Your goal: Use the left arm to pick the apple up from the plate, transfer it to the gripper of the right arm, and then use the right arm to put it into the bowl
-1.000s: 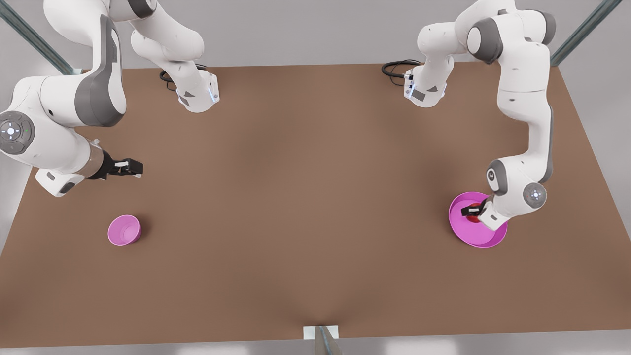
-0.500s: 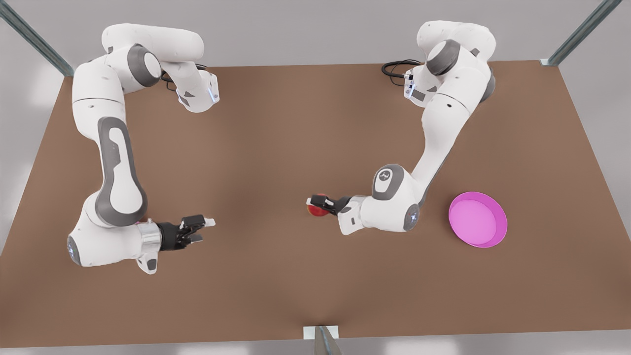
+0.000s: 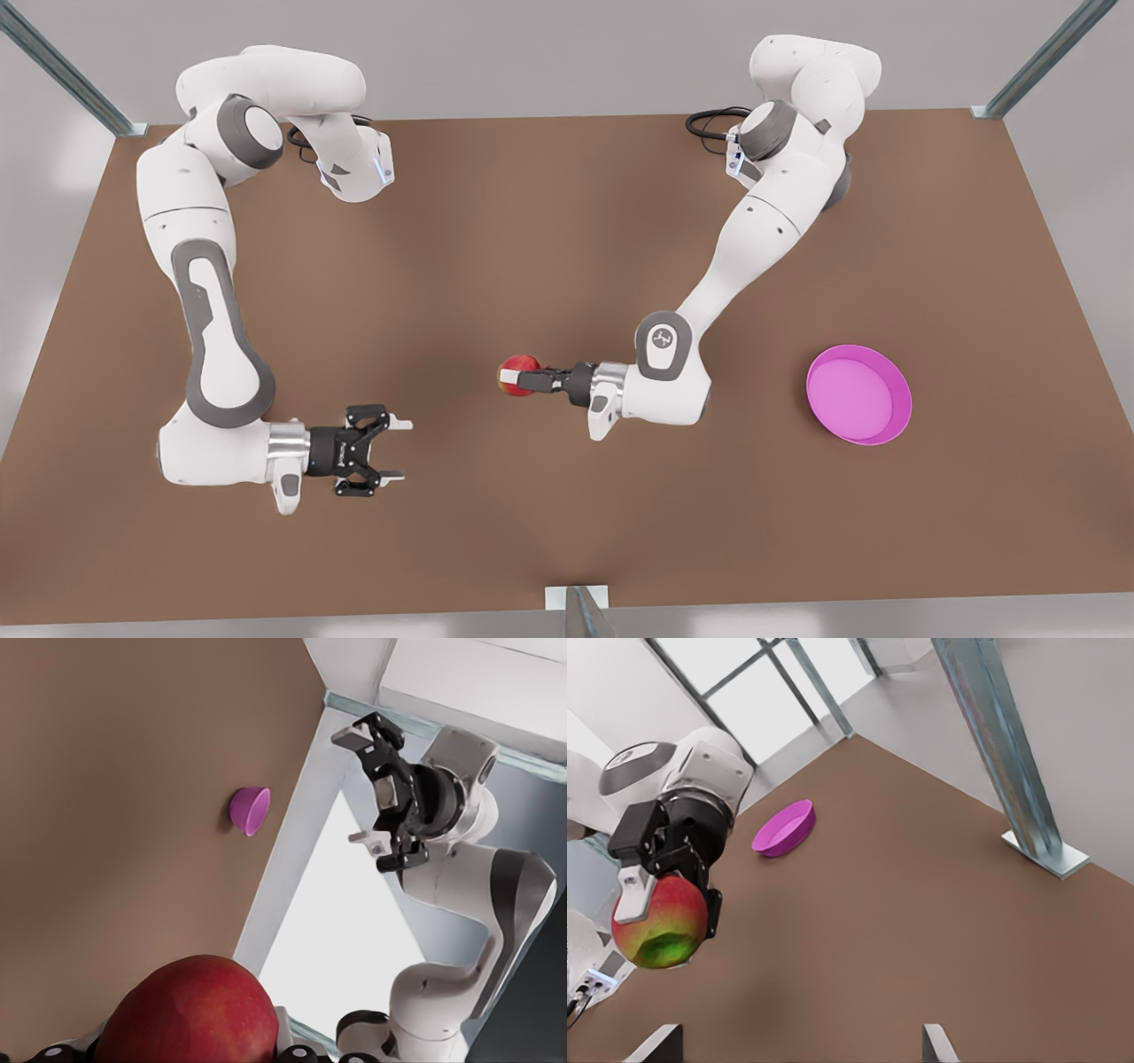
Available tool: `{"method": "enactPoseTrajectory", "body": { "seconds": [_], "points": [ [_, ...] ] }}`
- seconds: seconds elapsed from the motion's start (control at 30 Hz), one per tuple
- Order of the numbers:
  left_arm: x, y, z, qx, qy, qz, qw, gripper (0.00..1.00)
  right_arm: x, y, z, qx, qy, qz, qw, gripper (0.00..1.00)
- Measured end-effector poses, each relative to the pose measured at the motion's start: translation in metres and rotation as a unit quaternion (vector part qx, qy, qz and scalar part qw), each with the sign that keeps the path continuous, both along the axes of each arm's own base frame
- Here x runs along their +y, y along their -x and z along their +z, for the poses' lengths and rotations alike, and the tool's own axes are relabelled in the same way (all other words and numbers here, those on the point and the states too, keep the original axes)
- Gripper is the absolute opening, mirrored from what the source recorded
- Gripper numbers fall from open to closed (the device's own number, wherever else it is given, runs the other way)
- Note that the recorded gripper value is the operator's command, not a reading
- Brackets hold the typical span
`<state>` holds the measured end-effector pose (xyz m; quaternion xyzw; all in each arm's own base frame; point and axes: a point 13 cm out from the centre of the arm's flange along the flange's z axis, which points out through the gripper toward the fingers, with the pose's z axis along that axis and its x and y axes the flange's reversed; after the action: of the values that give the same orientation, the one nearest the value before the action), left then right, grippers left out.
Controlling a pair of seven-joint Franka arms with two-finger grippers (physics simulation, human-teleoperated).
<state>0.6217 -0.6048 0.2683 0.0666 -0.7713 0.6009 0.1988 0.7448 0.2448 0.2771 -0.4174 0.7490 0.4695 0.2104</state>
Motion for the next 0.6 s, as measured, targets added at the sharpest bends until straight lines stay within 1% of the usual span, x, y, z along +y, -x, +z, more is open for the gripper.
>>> {"method": "enactPoseTrajectory", "body": {
  "seconds": [0.17, 0.33, 0.5, 0.6],
  "points": [
    [-0.004, -0.002, -0.004, -0.020, 0.008, 0.006, 1.000, 0.68, 0.020, 0.011, 0.005, -0.052, -0.047, 0.036, 0.997, 1.00],
    [-0.005, -0.006, -0.006, -0.039, 0.011, 0.013, 0.999, 0.68, 0.048, 0.030, 0.010, -0.089, -0.102, 0.071, 0.988, 1.00],
    [-0.007, -0.007, -0.007, -0.055, 0.013, 0.015, 0.998, 0.68, 0.064, 0.047, 0.013, -0.121, -0.139, 0.095, 0.978, 1.00],
    [-0.008, -0.007, -0.007, -0.062, 0.013, 0.016, 0.998, 0.68, 0.077, 0.061, 0.014, -0.132, -0.158, 0.105, 0.973, 1.00]
  ]
}}
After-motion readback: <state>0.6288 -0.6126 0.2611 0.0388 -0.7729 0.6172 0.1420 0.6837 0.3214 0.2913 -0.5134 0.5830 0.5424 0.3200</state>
